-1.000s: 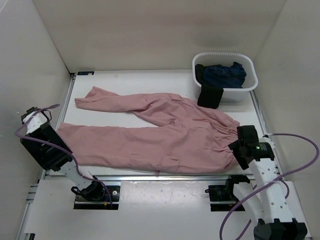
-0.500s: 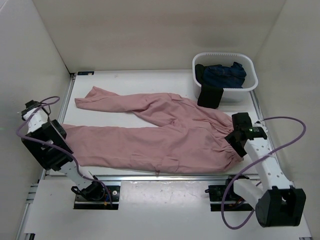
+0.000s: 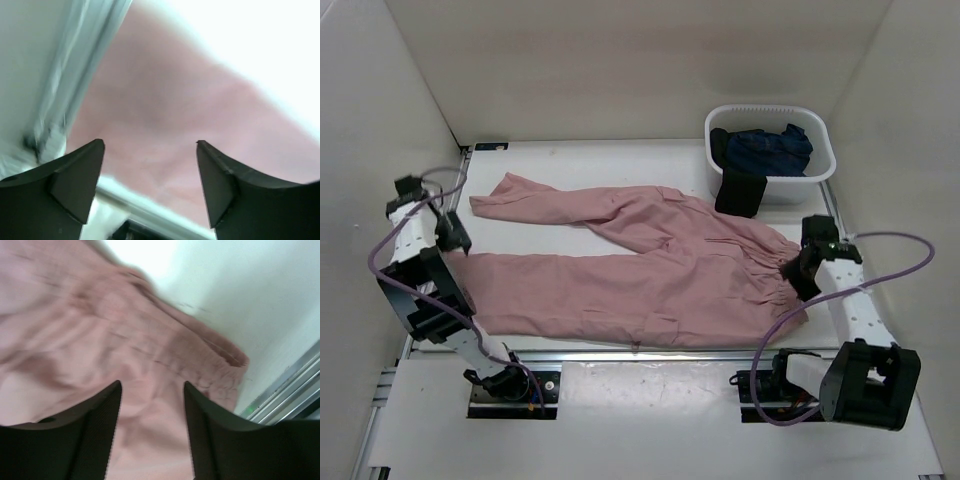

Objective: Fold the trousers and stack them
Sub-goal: Flatten the trousers out, then fold the trousers

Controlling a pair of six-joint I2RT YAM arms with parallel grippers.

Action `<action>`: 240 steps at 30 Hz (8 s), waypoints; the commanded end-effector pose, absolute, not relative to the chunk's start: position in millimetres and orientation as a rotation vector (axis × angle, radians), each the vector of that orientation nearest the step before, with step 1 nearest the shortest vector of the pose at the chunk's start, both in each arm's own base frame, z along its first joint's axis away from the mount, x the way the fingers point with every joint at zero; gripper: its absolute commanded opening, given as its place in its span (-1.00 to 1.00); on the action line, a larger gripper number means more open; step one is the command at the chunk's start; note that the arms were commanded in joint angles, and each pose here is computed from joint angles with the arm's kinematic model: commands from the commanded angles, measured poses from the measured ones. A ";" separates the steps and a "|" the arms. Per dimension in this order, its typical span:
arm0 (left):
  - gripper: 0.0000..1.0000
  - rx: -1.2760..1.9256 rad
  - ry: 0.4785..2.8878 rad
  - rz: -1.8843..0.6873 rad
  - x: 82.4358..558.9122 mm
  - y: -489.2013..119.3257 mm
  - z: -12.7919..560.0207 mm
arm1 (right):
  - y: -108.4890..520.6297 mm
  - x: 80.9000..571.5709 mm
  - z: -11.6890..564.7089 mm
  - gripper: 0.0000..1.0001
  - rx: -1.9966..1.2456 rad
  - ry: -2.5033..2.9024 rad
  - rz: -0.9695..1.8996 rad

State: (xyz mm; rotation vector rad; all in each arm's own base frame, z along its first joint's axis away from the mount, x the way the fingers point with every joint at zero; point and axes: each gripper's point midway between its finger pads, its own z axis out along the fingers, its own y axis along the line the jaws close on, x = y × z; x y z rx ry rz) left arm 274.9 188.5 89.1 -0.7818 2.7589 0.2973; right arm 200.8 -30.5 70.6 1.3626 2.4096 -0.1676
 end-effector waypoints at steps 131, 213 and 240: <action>-0.72 -0.784 2.065 0.487 311.3 270.8 288.3 | -75.2 294.1 244.0 -1.00 1.274 1.938 0.007; 0.24 -0.935 2.903 0.501 147.5 163.3 7.6 | 518.2 186.4 167.0 -0.30 -0.943 2.135 0.249; 0.32 -0.935 2.861 0.546 150.9 170.3 17.2 | 244.9 158.2 14.1 -1.00 -0.350 2.629 -0.118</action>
